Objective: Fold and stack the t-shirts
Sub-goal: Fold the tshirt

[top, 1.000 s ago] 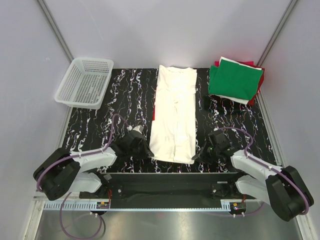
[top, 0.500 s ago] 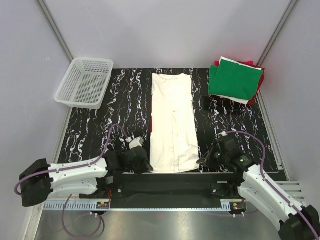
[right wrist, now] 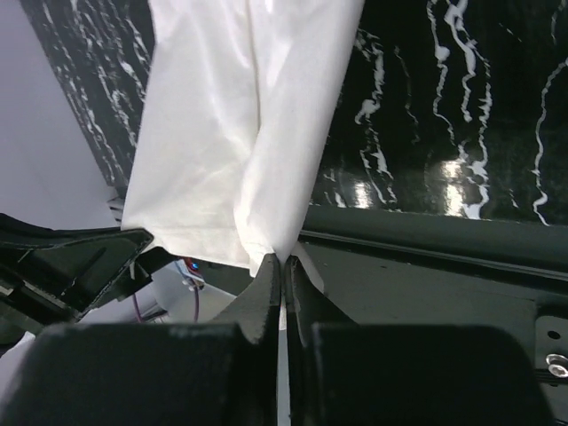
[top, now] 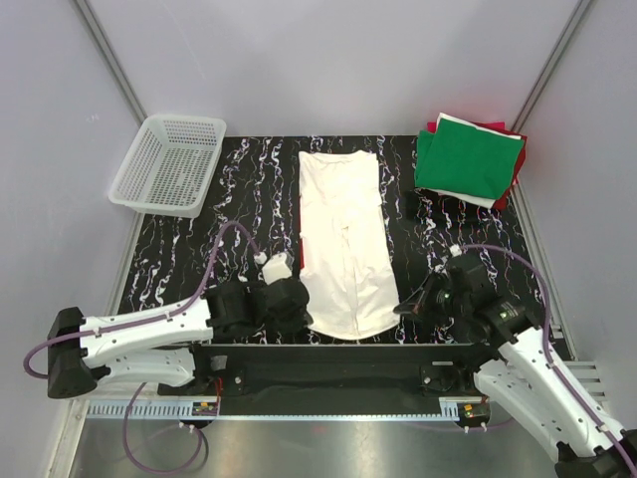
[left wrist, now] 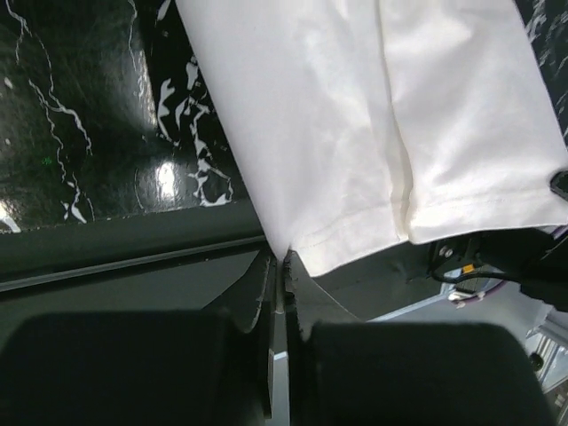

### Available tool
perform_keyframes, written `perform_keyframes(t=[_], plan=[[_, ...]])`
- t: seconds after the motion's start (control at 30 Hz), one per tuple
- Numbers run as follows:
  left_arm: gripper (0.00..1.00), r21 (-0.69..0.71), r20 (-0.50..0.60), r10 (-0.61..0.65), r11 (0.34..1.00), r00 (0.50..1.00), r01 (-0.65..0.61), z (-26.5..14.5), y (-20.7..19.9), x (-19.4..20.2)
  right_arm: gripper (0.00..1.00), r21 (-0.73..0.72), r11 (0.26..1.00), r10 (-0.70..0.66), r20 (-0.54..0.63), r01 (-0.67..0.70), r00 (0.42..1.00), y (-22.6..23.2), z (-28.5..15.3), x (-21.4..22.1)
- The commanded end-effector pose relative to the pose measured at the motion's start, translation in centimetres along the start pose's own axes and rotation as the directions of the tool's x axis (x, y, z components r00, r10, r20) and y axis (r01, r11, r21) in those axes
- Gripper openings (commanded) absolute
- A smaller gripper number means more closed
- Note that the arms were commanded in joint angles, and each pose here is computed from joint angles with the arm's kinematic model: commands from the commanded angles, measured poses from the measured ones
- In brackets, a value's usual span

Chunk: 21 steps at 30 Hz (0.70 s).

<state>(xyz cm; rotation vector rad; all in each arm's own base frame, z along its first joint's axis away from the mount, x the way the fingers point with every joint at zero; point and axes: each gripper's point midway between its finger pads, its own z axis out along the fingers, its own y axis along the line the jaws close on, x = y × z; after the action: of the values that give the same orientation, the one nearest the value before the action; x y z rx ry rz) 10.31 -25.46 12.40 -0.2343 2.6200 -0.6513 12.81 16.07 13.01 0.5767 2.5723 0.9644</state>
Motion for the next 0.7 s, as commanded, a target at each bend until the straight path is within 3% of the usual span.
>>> perform_keyframes(t=[0.0,0.43,0.67], plan=[[0.06,-0.034,0.091,0.033,0.999,0.995,-0.030,-1.4,-0.4,-3.3,0.00,-0.025,0.998,-0.062,0.042,0.063,0.997,2.7,-1.3,-1.6],[0.09,-0.084,0.135,0.061,0.995,0.989,-0.050,0.1,-0.6,-13.0,0.00,0.060,0.981,-0.192,0.112,0.187,0.975,7.3,1.9,-8.9],[0.09,-0.099,0.088,0.112,0.990,0.990,-0.103,2.8,-1.5,-16.7,0.00,0.095,0.979,-0.188,0.091,0.179,0.978,7.7,5.0,-13.6]])
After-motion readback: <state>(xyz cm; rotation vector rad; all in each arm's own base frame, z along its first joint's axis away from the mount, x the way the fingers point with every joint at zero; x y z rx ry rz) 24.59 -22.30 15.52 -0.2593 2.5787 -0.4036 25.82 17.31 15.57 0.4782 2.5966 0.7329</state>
